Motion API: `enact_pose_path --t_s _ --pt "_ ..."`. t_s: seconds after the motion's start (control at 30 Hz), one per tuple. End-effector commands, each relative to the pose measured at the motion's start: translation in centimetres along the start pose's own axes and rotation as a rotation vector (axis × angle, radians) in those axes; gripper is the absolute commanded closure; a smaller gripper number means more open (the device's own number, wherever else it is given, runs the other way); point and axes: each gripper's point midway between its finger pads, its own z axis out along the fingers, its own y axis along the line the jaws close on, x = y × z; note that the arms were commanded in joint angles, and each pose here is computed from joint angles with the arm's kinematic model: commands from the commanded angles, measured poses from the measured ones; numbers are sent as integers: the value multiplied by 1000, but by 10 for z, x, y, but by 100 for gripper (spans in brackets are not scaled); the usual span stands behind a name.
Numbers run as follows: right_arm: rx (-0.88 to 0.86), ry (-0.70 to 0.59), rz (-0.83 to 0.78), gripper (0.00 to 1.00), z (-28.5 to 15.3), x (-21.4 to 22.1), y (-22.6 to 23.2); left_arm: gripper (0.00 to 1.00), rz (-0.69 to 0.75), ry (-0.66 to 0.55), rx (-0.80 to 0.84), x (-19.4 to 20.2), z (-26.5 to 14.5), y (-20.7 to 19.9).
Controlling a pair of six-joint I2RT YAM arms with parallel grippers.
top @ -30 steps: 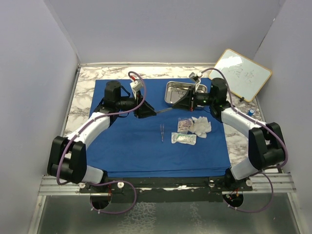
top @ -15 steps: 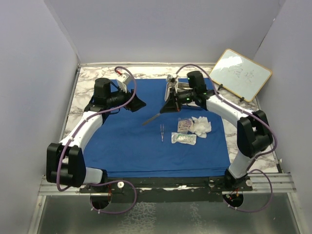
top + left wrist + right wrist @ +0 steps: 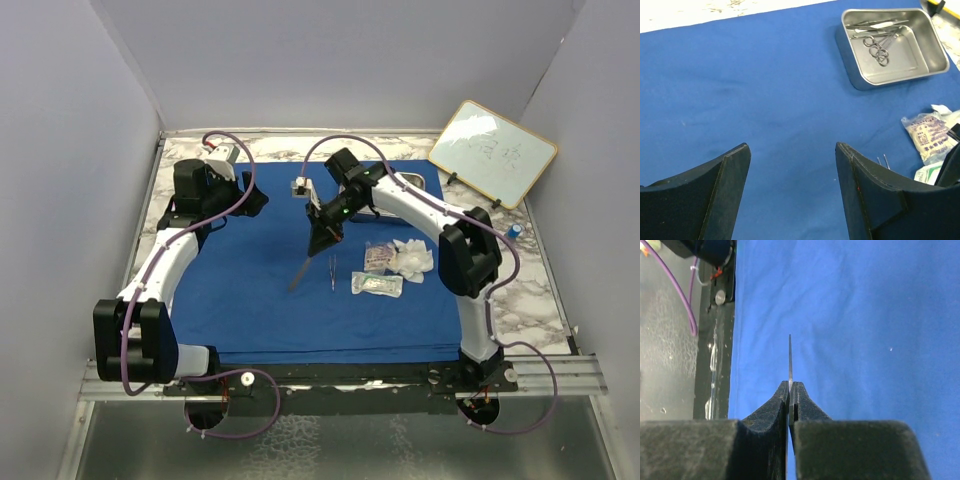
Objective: Open and lay out the surgical kit
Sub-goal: Place the medical item in the surgical kit.
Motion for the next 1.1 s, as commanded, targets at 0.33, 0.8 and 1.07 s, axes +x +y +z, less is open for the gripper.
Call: enact_pose_path --t_s 0.33,0.8,1.07 --pt "-8 227 2 99 13 25 -21 28 -31 -35 -57 -6 -9 13" --pt "50 219 13 92 27 16 -53 28 -49 -30 -54 -3 -8 16" --pt "66 188 38 84 35 7 -66 28 -54 -25 -49 -1 -8 16"
